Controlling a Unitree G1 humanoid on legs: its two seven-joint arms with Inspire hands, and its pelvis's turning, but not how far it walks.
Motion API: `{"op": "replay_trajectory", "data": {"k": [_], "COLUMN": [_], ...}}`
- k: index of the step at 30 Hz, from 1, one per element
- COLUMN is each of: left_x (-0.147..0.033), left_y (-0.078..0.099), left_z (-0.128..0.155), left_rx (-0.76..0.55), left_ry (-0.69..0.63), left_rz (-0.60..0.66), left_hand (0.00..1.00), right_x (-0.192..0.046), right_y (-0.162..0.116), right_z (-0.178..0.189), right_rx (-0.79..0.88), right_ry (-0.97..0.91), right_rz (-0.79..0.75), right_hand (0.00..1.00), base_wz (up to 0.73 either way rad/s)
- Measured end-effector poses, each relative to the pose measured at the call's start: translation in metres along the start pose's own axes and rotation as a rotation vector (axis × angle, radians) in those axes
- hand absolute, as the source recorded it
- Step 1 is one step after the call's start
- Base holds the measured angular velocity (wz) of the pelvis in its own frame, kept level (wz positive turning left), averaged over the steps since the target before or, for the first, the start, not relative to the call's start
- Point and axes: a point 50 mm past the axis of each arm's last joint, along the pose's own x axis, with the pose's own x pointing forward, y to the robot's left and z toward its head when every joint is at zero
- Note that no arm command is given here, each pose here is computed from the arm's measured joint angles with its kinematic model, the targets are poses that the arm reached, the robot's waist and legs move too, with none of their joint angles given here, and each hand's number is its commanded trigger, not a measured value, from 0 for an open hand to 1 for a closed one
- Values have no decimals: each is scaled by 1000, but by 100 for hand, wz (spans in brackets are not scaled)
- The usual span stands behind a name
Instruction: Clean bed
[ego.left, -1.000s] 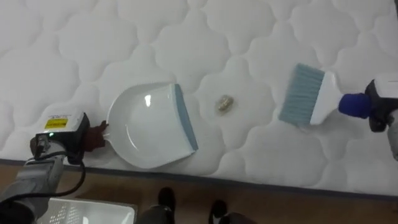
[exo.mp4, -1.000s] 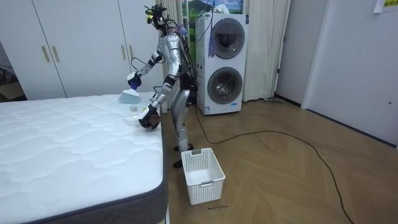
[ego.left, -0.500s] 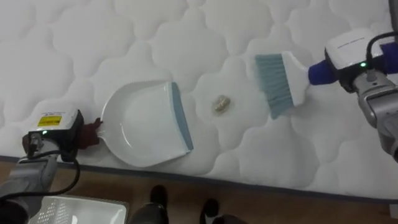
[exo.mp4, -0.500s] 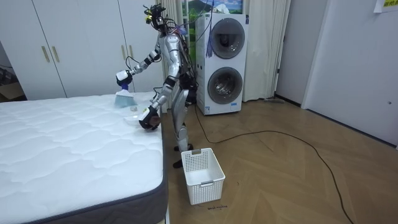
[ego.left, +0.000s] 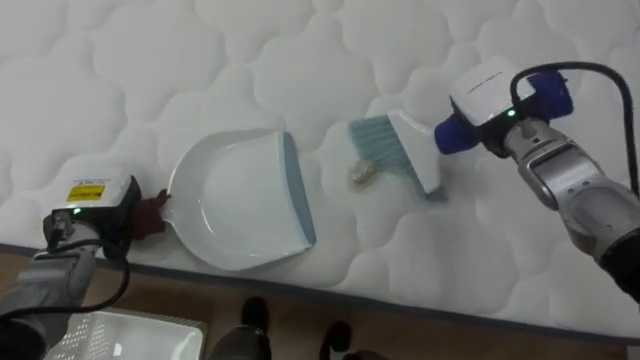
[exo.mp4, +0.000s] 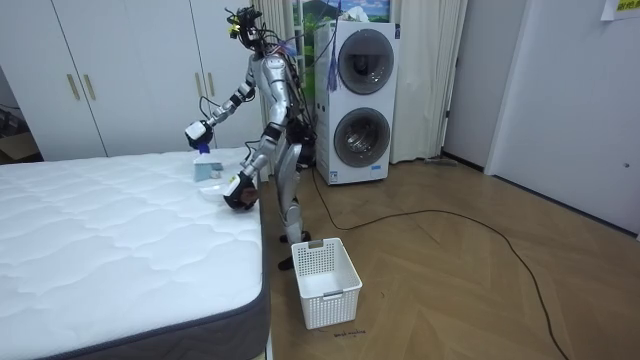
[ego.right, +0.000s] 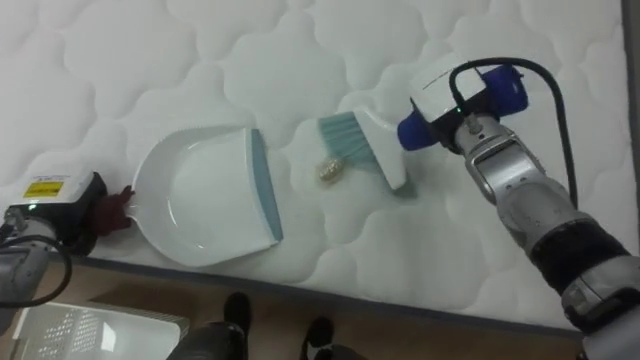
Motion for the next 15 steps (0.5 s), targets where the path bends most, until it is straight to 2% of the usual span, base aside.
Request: {"op": "replay_trajectory", "data": {"k": [7,15], "left_x": [0,0], "left_y": [-1,-3], "left_z": [1,2], "left_rx": [-1,5], "left_ry": [8,9], "left_rz": [-11,-42], "left_hand": [100,100], "right_x": [0,-6], "right_y": [-1,14], "right_z": [7,25], "right_rx": [45,240], "right_ry": [-27,-82], "right_rz": [77,278], "right_hand": [100,100], "base_wz": [-5,-5]}}
